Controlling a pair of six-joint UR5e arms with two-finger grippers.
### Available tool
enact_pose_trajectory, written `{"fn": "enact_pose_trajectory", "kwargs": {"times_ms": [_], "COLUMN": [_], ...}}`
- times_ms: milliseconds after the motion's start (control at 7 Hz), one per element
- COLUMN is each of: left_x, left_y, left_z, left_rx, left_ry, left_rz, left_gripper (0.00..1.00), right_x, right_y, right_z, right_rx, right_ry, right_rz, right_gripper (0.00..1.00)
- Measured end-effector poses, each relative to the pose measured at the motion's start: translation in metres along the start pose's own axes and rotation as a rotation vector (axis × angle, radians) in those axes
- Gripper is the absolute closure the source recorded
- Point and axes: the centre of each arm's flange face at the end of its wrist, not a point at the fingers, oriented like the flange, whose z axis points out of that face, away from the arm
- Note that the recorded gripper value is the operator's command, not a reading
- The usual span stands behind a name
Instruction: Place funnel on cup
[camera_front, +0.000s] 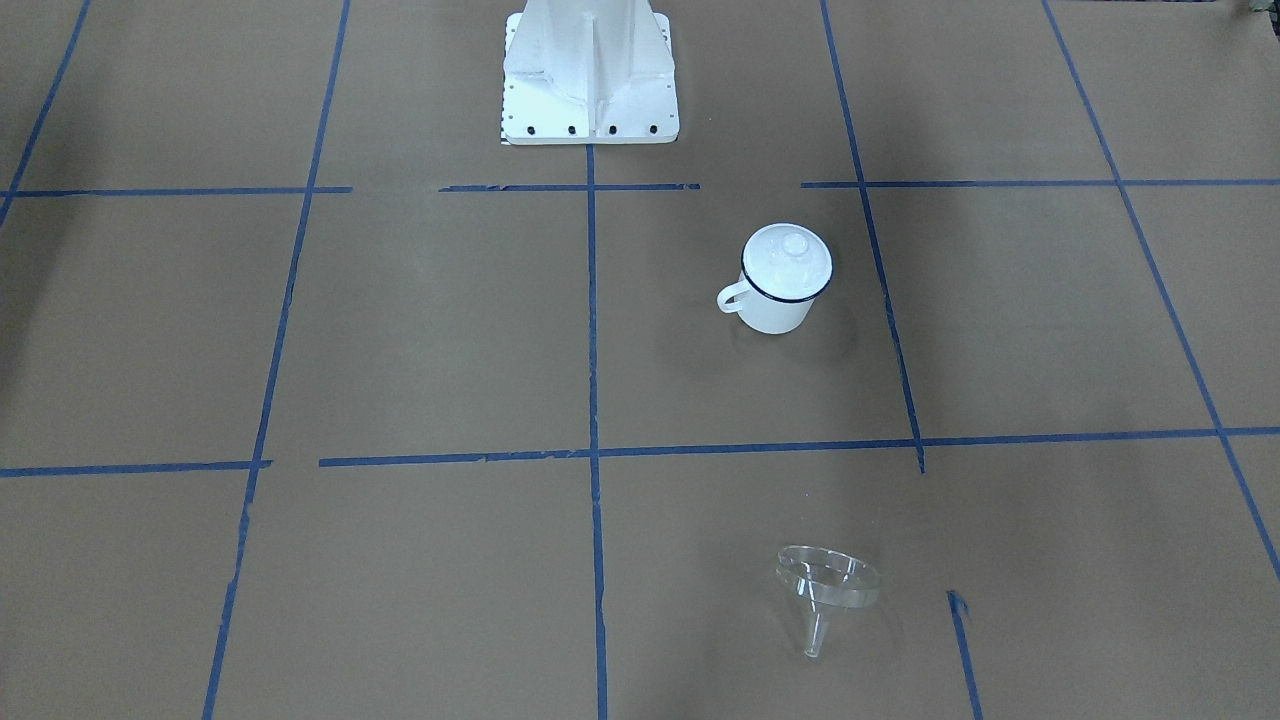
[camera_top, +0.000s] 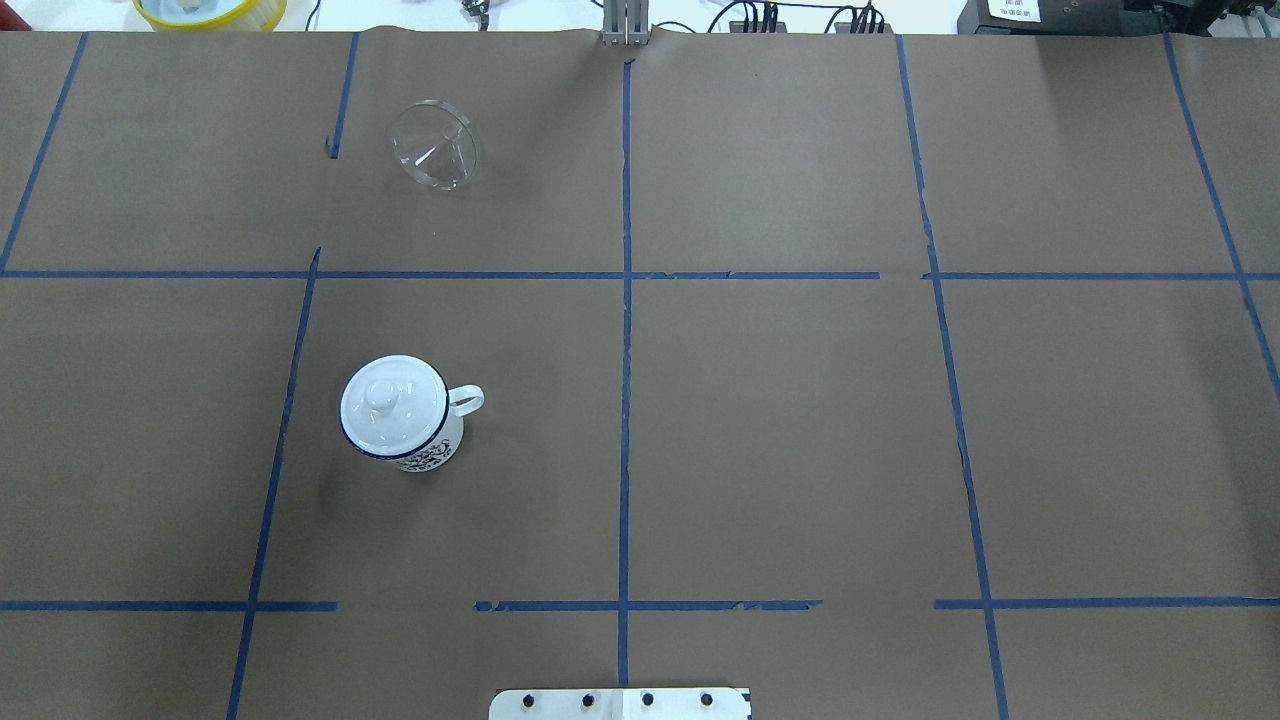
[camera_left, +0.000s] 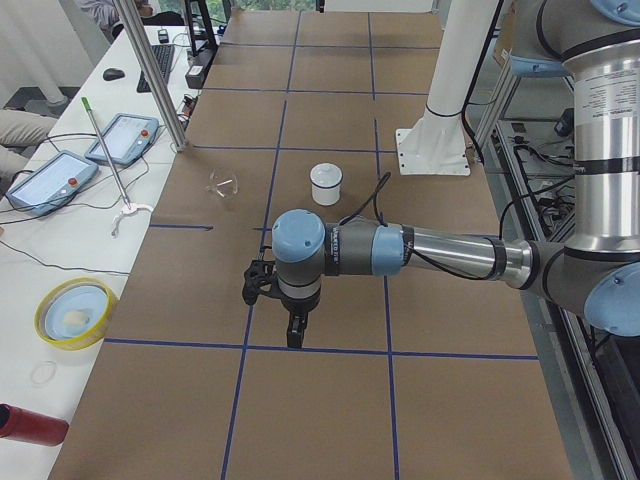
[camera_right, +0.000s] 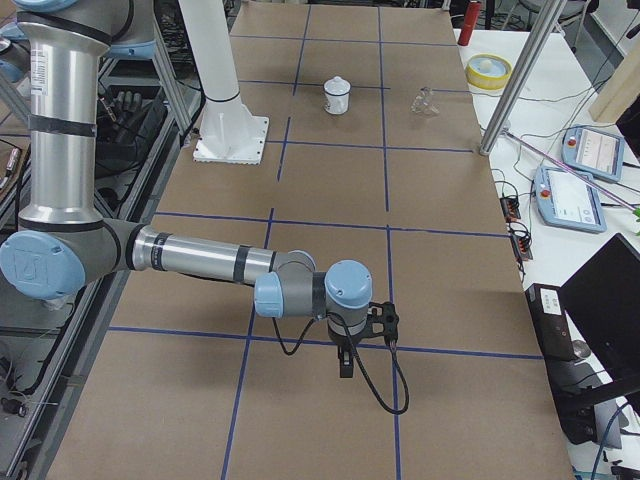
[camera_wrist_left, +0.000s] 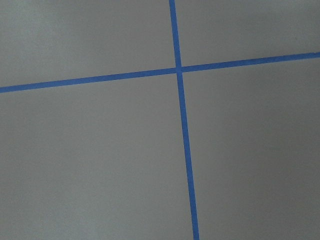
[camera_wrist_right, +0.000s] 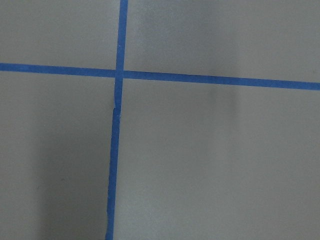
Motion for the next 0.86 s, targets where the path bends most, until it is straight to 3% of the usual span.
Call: {"fn": "enact_pose_trajectory", "kwargs": {"times_ms": [571,857], "left_x": [0.023,0.065], "left_y": [-0.009,-0.054], "left_z": [-0.001,-0.028], "left_rx": [0.0,0.061], "left_ry": [-0.001,-0.004], "left_rz": [0.051,0.143], "left_gripper": [0.0,0.0], "right_x": [0.0,0.0], "right_y": [0.0,0.0], "right_z": [0.0,0.0], "right_rx": [0.0,0.0], "right_ry": [0.0,0.0], "right_rz": [0.0,0.0], "right_gripper": [0.0,0.0]}}
